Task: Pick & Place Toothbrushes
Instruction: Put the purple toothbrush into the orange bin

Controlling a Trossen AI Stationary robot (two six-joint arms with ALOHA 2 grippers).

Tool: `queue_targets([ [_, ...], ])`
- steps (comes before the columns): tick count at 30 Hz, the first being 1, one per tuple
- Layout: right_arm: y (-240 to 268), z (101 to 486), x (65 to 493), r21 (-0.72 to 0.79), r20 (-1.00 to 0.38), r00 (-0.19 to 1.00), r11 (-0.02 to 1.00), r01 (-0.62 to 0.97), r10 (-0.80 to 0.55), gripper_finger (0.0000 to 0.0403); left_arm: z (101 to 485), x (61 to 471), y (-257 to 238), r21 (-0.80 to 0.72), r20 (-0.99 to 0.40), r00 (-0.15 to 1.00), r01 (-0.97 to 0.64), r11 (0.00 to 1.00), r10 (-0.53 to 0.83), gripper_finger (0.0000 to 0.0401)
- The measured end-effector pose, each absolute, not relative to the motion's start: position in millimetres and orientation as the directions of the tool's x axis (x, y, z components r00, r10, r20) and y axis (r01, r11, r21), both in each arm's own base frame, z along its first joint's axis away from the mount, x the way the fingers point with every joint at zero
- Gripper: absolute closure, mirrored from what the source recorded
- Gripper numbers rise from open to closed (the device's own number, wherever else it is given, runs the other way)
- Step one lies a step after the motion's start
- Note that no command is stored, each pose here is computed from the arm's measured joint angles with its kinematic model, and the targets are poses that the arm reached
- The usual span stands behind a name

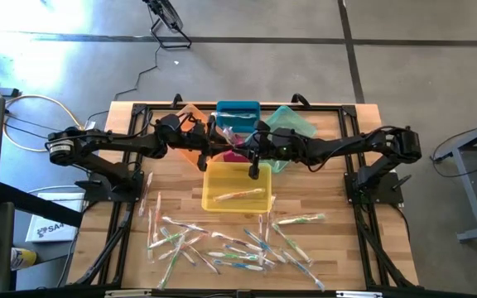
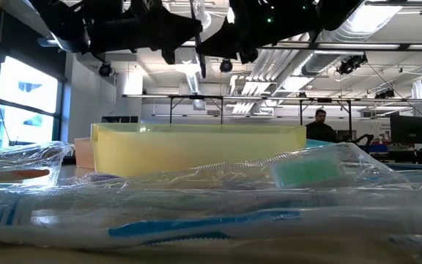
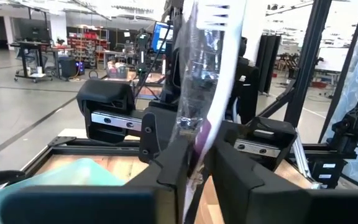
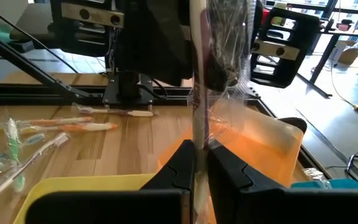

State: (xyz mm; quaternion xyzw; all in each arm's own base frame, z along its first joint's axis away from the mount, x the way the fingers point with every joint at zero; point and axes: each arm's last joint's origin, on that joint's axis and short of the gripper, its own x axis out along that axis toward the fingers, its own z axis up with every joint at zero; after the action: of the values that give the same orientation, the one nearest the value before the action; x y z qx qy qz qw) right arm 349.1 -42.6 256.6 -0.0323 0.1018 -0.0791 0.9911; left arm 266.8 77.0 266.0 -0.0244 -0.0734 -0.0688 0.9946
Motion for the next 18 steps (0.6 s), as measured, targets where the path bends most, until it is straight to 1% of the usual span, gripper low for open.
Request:
queue_targets([
  [5,-42.3,256.6,349.1,-0.076,-0.197,0.967,0.986,0.148,-0.160,0.0387,266.0,266.8,77.1,-0.034,0.150,0.980,0.138,0.990,-0.131,0.0369],
  [10,-42.3,256.3,349.1,-0.076,-0.200,0.967,0.986,0.145,-0.158,0.0382,266.0,266.8,77.1,-0.032,0.149,0.980,0.137,0.990,-0.131,0.0374],
  [13,-42.3,256.0,349.0,-0.080,-0.203,0.967,0.987,0.142,-0.155,0.0365,265.5,267.0,77.2,-0.036,0.146,0.981,0.131,0.991,-0.125,0.0374],
  [18,-41.7,255.7,349.1,-0.084,-0.205,0.967,0.987,0.139,-0.154,0.0322,264.1,267.2,77.3,-0.048,0.133,0.983,0.132,0.990,-0.125,0.0376],
])
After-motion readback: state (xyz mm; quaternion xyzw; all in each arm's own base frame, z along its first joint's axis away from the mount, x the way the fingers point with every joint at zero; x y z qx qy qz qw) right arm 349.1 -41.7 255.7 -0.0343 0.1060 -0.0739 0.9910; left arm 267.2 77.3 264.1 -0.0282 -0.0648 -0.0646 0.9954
